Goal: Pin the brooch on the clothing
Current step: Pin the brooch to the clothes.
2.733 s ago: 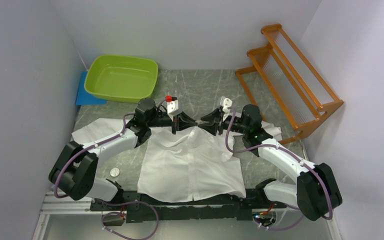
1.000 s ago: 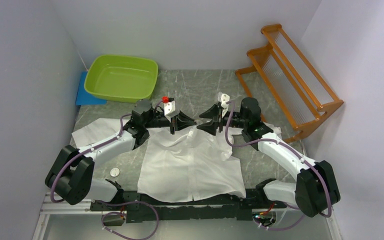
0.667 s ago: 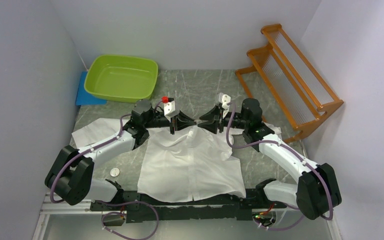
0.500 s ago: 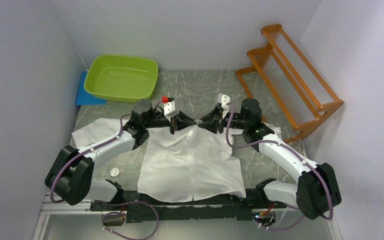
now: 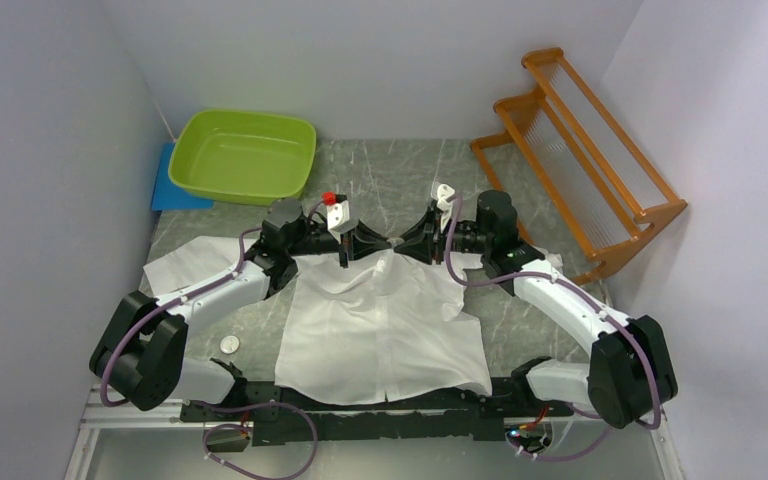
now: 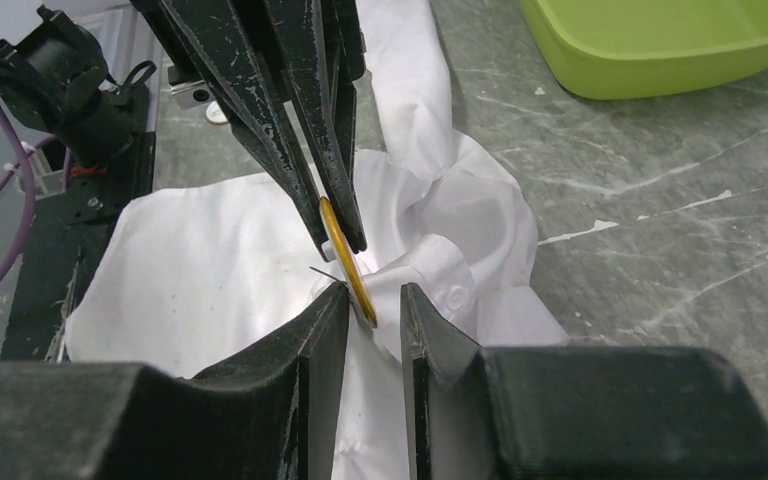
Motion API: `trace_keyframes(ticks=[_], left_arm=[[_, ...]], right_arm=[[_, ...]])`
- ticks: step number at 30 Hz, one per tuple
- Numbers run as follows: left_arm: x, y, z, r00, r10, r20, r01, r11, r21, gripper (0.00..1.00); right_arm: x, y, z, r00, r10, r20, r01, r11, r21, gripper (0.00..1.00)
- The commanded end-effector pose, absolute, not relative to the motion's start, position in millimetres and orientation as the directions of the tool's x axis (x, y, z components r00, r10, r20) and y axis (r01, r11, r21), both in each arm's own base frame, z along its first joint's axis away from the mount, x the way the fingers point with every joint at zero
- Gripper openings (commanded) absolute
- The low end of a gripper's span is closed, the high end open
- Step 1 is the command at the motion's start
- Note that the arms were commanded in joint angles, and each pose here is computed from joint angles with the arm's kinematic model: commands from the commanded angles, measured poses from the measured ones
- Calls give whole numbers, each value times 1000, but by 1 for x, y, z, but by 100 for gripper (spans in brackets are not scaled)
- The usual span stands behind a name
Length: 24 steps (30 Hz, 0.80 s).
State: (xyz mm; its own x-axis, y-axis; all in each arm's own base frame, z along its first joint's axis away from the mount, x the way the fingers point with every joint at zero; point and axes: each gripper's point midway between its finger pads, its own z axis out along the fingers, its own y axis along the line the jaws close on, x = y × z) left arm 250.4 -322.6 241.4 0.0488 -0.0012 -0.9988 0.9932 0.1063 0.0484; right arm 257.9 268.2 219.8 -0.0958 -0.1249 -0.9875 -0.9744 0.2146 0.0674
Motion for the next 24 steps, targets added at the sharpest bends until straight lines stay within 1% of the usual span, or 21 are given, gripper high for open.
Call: trace_keyframes(ticks=[1,9,13,21,24], left_arm=[[241,-323,262,114,-41,-993,991,70,110,3],[241,-323,262,114,-36,-993,991,71,111,3],[242,-323,261,115,-33,-993,991,71,113,3],[242,-323,260,117,-20,-993,991,69,115,3],[242,-323,260,123,-15,-992,990,69,122,2]], right_arm=[[272,273,240,-56,-107,-993,-970,241,28,29],[279,275,240,-83,-132,-988,-961,273,44,27],[285,276,239,-116,-151,-982,-952,300,66,22],[296,279,228,-194,-225,-955,-921,378,98,19],[300,280,223,-227,-254,-940,-906,409,108,15]])
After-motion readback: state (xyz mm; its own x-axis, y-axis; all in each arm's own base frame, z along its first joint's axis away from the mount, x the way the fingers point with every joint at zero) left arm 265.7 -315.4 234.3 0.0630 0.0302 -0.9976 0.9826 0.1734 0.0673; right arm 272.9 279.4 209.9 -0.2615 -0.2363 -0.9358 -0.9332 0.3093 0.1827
